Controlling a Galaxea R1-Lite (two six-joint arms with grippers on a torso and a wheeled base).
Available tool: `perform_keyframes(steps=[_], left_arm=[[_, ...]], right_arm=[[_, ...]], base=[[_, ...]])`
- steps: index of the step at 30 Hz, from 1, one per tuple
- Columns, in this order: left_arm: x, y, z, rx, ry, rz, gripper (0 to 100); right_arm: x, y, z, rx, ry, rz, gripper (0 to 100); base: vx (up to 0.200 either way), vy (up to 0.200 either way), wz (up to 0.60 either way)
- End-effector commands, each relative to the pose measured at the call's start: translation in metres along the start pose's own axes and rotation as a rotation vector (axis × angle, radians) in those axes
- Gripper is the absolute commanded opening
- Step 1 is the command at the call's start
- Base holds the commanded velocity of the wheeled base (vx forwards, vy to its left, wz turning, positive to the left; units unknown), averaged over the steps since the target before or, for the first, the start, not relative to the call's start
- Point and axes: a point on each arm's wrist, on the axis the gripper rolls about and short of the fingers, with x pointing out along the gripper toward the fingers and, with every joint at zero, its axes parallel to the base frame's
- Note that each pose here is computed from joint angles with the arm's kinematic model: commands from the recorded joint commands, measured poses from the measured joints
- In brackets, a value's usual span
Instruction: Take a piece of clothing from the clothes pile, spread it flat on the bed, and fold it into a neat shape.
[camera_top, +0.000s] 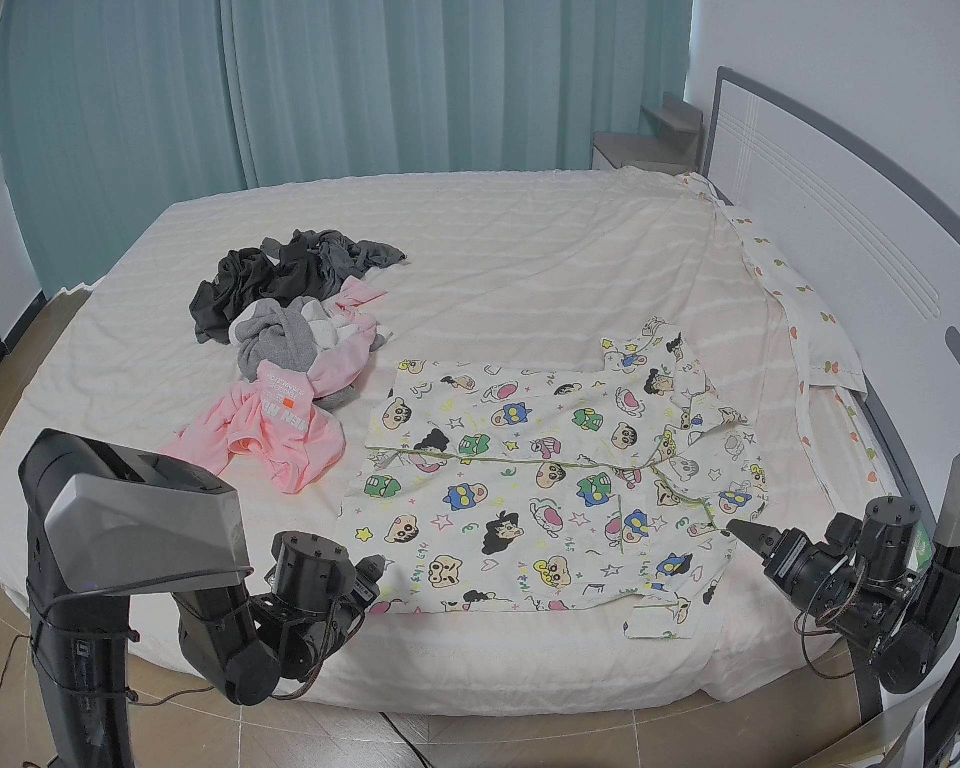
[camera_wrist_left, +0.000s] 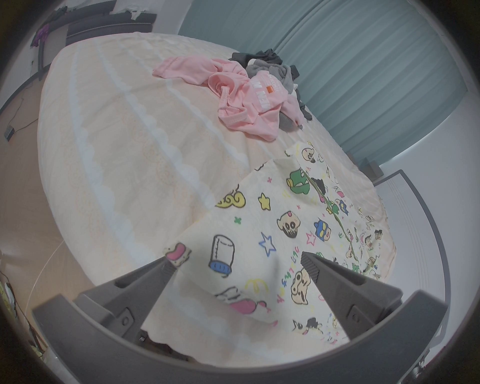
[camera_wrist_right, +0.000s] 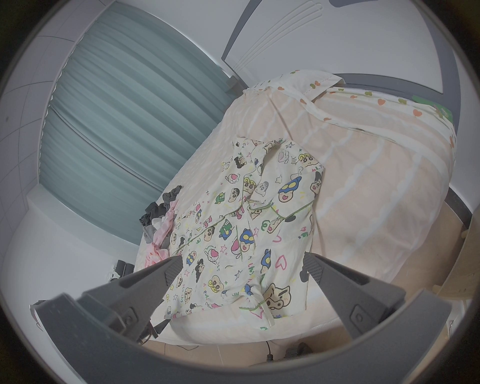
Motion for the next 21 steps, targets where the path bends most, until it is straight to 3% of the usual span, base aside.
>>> perform_keyframes(steps=[1,3,4,11,14,21], left_arm=[[0.007,0.003,-0.002,0.001,-0.002,0.013,100],[0.008,0.001,-0.002,-0.002,-0.004,0.009,100],[0.008,0.001,-0.001,-0.004,-0.007,0.007,0],[0.009,0.003,0.002,-0.009,-0.021,0.017,0],[0.005,0.002,0.011,-0.044,-0.094,0.009,0],[-0.009,0.014,0.013,-0.058,-0.127,-0.020,0]], right_arm=[[-0.001,-0.004,-0.012,-0.005,0.076,-0.042,100],[-0.001,-0.006,-0.018,-0.015,0.126,-0.066,100],[-0.001,-0.007,-0.022,-0.022,0.150,-0.082,100],[0.008,-0.021,-0.032,-0.025,0.209,-0.163,100],[0.011,-0.026,-0.037,-0.020,0.238,-0.188,100],[0.017,-0.036,-0.046,-0.018,0.294,-0.228,100]], base=[[0.000,0.000,0.00],[0.000,0.000,0.00],[0.000,0.000,0.00],[0.000,0.000,0.00],[0.000,0.000,0.00],[0.000,0.000,0.00]])
